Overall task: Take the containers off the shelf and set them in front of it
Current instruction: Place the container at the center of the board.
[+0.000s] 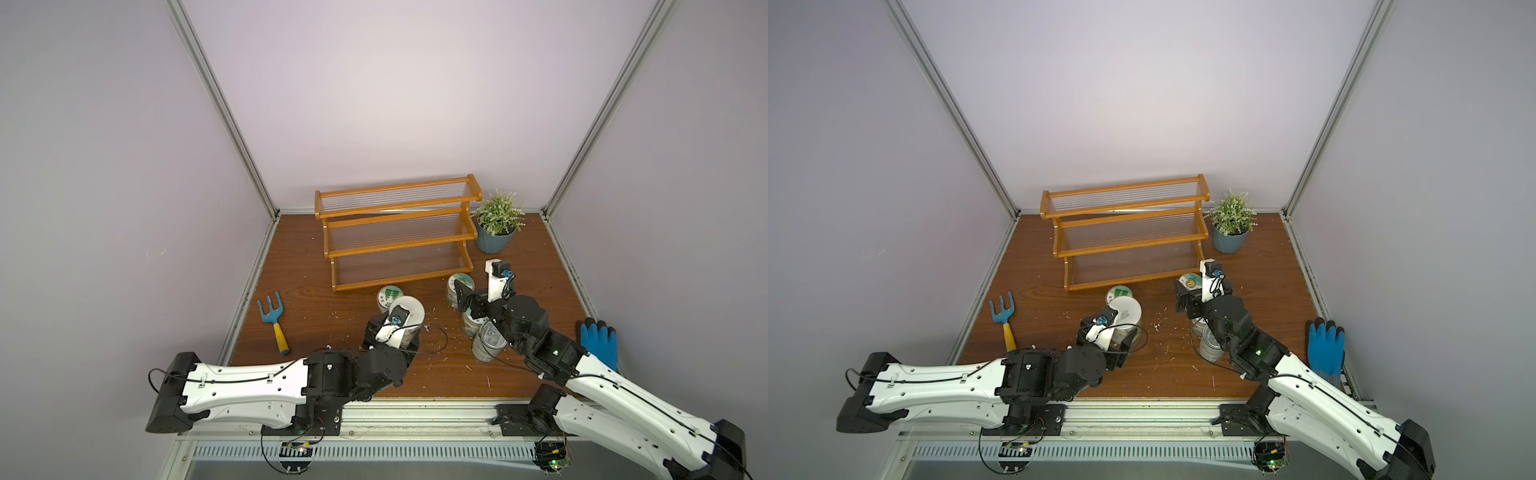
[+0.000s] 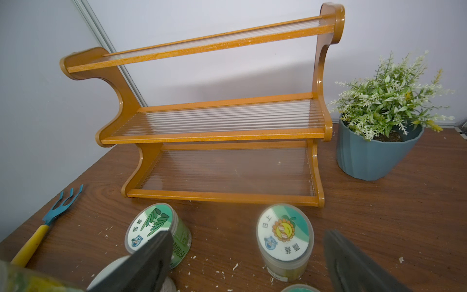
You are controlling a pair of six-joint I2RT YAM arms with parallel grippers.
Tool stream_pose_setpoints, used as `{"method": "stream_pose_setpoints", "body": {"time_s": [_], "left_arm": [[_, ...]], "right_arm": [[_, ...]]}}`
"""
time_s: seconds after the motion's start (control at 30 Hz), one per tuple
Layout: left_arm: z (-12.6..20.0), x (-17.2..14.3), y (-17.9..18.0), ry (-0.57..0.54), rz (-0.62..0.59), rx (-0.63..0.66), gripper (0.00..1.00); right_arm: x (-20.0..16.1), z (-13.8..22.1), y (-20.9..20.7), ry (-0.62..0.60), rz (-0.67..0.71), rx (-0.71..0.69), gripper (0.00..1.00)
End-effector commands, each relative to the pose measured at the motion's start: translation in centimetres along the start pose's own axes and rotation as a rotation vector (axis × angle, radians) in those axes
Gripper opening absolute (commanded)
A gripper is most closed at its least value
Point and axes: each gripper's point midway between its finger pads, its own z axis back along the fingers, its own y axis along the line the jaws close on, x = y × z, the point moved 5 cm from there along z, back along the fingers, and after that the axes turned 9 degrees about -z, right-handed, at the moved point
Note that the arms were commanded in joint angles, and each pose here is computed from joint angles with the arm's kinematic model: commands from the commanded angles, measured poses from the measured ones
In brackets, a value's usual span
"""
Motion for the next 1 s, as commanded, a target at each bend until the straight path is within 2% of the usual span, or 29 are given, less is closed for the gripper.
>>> {"method": "stream_pose_setpoints", "body": {"time_s": [0.0, 0.37, 0.6, 0.97], "left_arm": [[1.1, 0.6, -1.3, -0.022, 0.028, -0.047, 0.62], [1.8, -1.9, -3.8, 0.035, -0.016, -0.195, 0.63], [2.3, -4.1, -3.6, 0.084, -0.053, -0.262, 0.64], [1.5, -6.6, -3.9, 0.023, -0.118, -0.274, 0.65]], "right_arm": [[1.8, 0.9, 0.2, -0.057, -0.031, 0.001, 0.99], [2.2, 2.2, -0.6, -0.078, -0.042, -0.015, 0.99], [2.3, 2.5, -0.7, -0.072, -0.047, -0.015, 0.99], [2.6, 2.9, -0.6, -0.076, -0.065, -0.001, 0.99]]}}
